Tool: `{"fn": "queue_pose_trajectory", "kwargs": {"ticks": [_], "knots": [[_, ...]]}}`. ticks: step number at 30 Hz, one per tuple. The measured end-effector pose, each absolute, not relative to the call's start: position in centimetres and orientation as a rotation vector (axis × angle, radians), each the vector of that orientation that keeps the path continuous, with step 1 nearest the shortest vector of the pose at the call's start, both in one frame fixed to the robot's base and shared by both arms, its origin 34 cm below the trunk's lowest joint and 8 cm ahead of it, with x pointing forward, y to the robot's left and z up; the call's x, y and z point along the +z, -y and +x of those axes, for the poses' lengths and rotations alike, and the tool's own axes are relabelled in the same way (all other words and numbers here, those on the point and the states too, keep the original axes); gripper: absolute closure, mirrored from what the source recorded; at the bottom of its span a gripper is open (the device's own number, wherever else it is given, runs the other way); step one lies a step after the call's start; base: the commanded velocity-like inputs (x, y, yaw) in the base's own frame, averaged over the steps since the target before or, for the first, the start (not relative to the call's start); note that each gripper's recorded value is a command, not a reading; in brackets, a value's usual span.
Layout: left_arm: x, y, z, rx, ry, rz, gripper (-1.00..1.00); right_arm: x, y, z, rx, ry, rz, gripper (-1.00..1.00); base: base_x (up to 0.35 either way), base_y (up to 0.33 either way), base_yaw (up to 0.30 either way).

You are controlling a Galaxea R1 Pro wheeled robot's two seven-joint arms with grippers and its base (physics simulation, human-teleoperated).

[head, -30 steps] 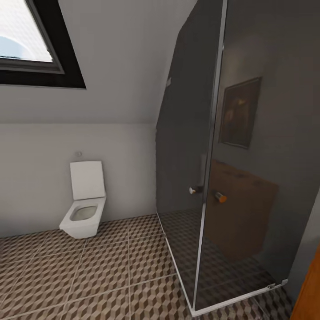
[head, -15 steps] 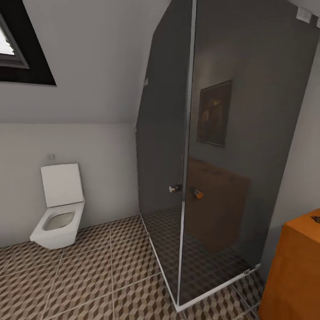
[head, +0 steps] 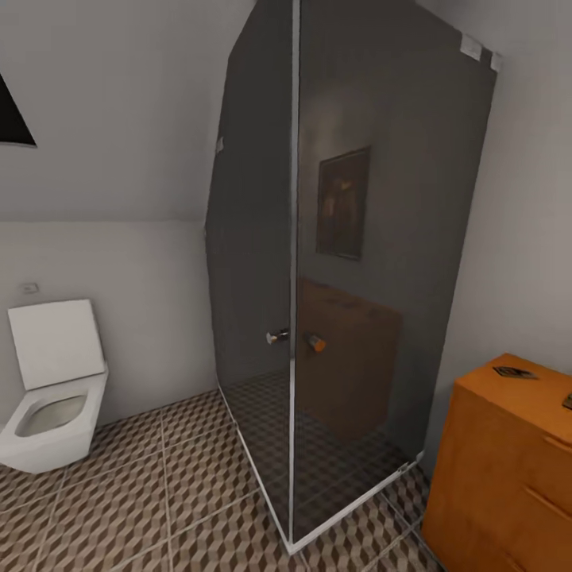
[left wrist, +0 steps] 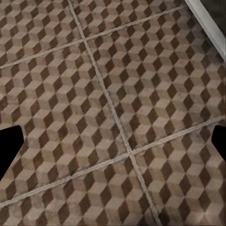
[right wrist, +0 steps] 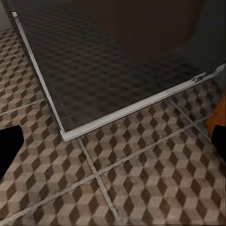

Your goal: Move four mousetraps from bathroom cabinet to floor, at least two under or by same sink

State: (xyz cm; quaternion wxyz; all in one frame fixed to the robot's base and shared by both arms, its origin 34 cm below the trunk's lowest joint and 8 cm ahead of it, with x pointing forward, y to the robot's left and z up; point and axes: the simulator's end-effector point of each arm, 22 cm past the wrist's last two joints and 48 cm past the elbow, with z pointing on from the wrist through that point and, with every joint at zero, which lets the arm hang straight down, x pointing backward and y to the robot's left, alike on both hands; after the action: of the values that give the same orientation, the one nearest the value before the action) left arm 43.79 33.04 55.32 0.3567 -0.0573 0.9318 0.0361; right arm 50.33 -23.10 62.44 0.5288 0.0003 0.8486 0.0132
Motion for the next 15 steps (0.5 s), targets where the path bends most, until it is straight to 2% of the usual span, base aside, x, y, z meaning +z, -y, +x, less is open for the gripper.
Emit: {"fn": "queue_pose_trajectory", "kwargs": {"ticks": [15], "knots": [[55.18, -33.04, 43.63, 0.093, -2.410, -0.148, -1.00, 62.47, 23.11, 50.36, 0.031, -2.026, 0.001, -1.00, 0.000, 0.000, -0.289]]}}
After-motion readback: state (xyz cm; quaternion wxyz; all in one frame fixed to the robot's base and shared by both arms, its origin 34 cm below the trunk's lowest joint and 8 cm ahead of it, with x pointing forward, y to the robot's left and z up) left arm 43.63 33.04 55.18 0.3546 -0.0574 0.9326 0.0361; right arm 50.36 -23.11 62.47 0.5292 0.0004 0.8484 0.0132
